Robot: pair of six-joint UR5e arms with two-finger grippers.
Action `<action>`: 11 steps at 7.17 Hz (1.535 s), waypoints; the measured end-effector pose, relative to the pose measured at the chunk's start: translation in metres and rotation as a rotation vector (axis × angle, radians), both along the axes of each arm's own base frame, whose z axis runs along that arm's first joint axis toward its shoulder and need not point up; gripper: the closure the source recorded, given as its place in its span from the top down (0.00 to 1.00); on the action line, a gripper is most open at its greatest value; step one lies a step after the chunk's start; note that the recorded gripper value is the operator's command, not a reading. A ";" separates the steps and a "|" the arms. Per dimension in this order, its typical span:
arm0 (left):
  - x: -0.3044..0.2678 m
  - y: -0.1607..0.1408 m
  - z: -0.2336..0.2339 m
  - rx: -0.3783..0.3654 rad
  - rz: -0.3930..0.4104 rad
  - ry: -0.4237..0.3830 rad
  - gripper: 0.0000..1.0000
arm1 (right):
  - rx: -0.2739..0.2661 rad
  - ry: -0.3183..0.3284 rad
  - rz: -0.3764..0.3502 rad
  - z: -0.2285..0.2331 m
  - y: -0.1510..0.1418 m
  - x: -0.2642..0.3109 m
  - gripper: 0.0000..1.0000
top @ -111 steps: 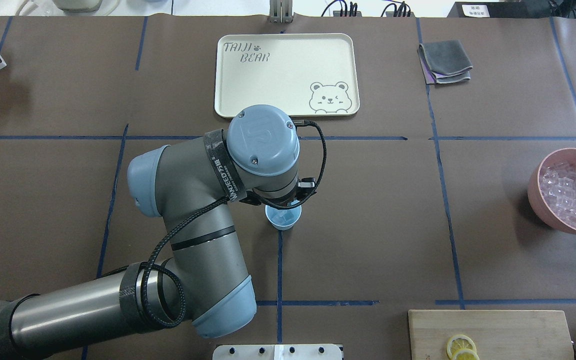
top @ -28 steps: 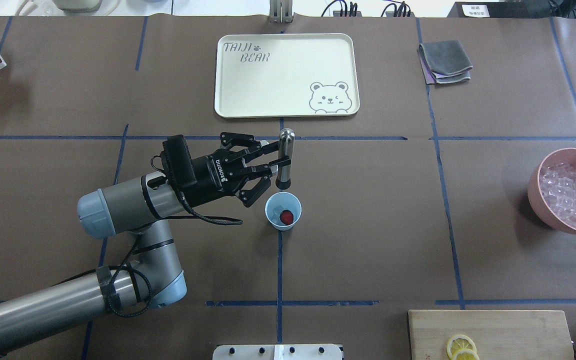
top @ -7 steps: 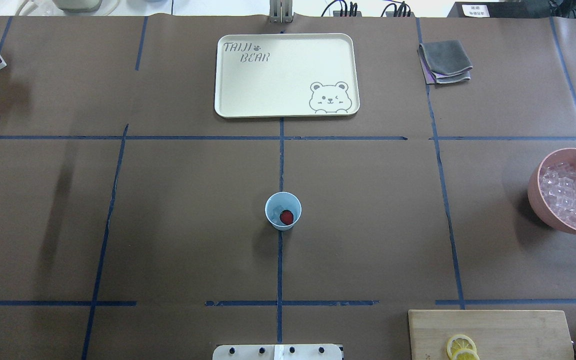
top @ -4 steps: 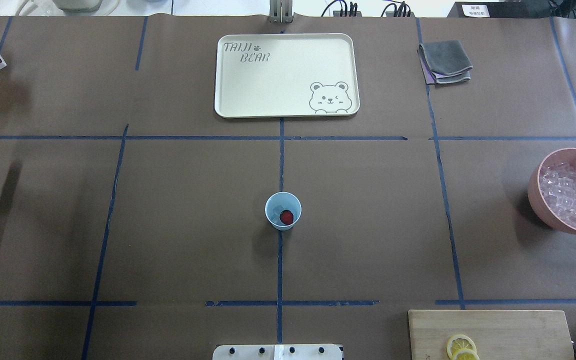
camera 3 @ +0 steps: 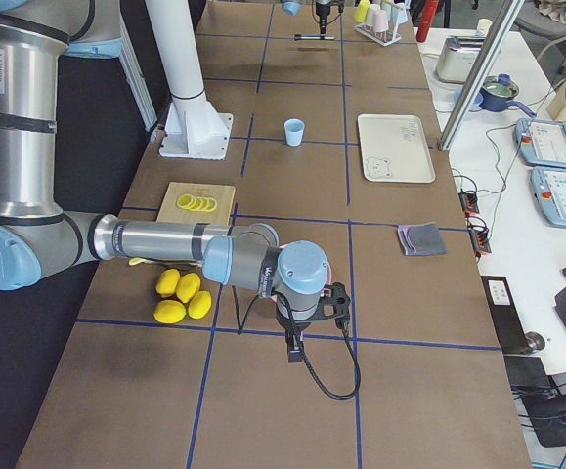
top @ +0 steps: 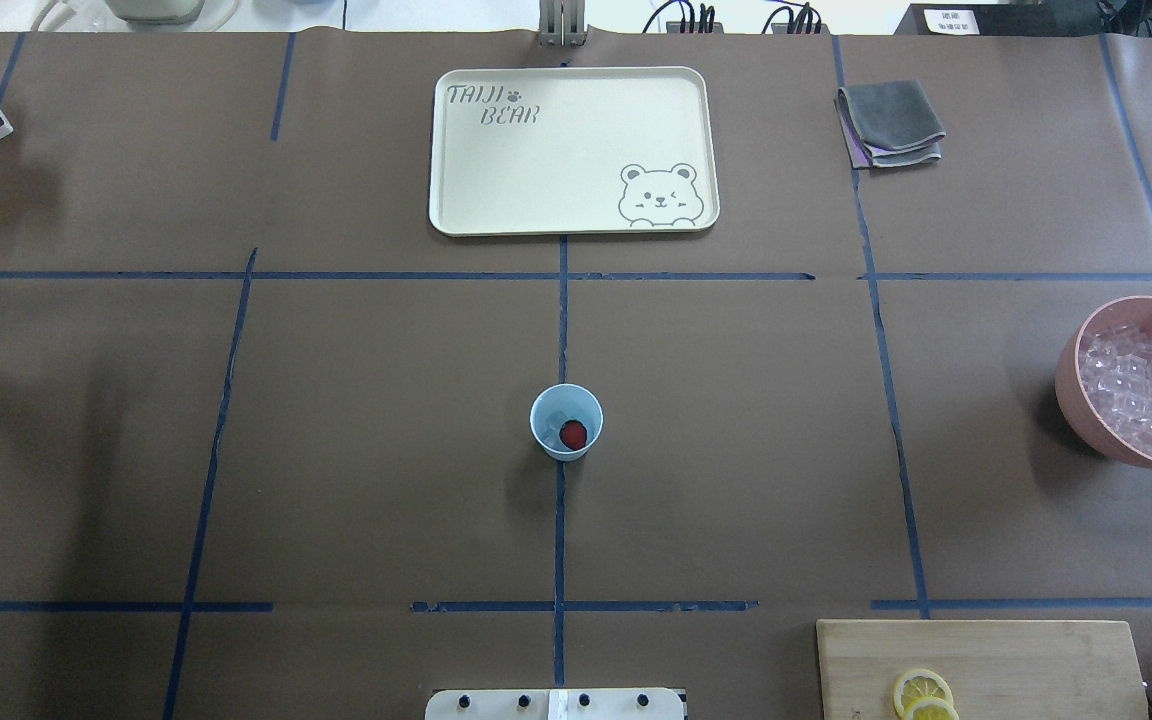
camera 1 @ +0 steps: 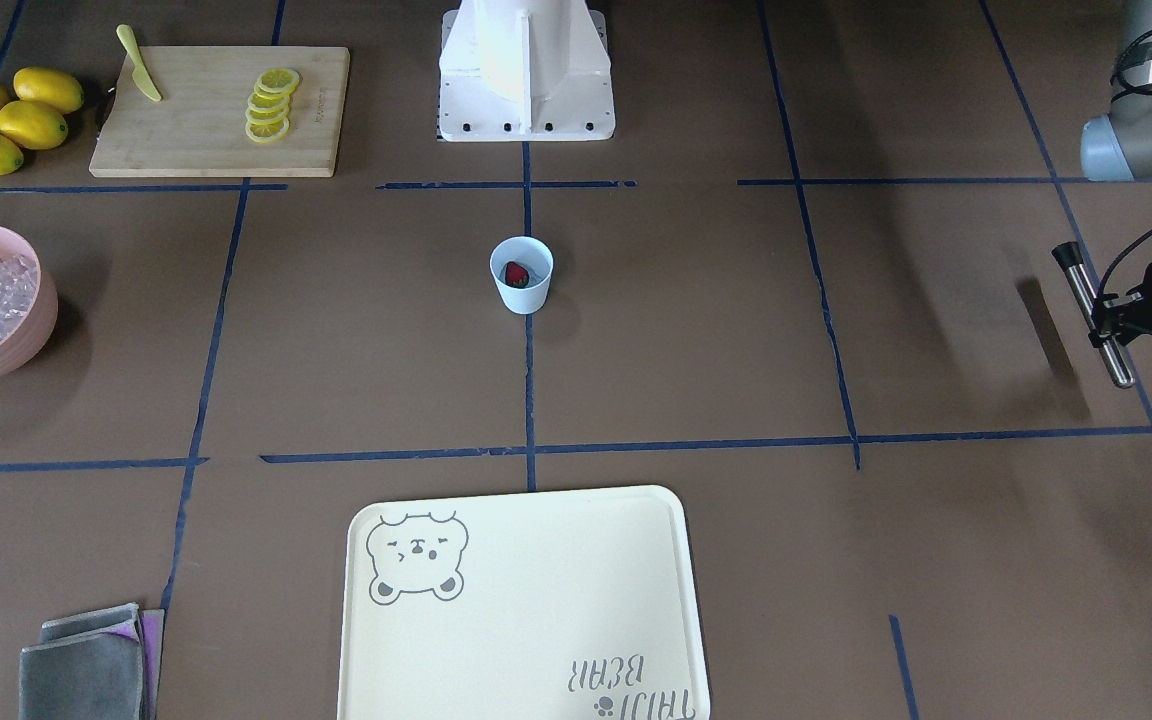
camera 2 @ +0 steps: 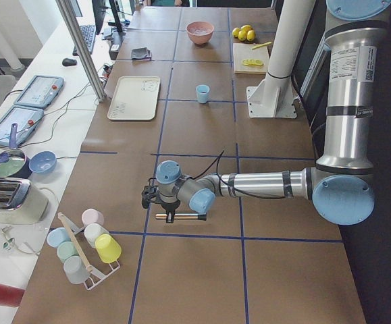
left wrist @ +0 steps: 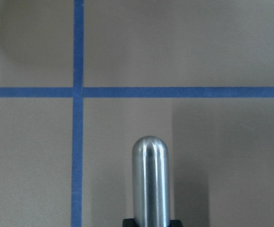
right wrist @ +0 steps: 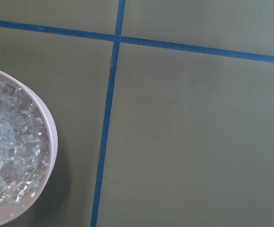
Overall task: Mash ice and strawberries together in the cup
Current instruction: 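Lower the muddler onto the table at its starting spot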
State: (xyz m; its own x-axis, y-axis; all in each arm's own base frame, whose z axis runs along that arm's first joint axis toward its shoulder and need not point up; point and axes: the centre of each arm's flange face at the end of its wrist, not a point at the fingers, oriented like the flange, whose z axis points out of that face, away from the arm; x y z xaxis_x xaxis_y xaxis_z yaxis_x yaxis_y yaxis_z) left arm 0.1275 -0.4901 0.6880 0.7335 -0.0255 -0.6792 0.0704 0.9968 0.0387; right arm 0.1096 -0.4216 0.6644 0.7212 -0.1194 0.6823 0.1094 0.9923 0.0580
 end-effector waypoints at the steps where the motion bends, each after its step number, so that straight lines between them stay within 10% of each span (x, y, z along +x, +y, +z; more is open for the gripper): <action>1: 0.000 0.002 0.008 0.005 -0.001 0.002 0.09 | -0.001 0.000 0.000 0.000 0.000 0.000 1.00; 4: 0.009 0.000 0.006 0.035 0.014 0.020 0.35 | -0.001 0.000 0.000 0.001 0.001 0.000 1.00; 5: 0.015 0.002 0.005 0.041 0.027 0.024 0.84 | -0.002 0.000 0.000 0.001 0.001 0.000 1.00; 6: 0.020 0.002 0.003 0.048 0.039 0.027 1.00 | -0.003 0.000 0.000 0.001 0.001 0.000 1.00; 11: 0.009 0.000 -0.025 0.103 0.149 0.130 1.00 | -0.002 0.000 0.000 0.001 0.001 0.000 1.00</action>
State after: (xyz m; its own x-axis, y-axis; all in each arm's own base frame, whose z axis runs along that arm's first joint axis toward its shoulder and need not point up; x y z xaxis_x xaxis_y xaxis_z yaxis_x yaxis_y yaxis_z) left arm 0.1365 -0.4903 0.6630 0.6300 0.1506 -0.7618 -0.0659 0.9878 0.1409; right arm 0.1095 -0.4208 0.6653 0.7211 -0.1180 0.6828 0.1094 0.9924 0.0560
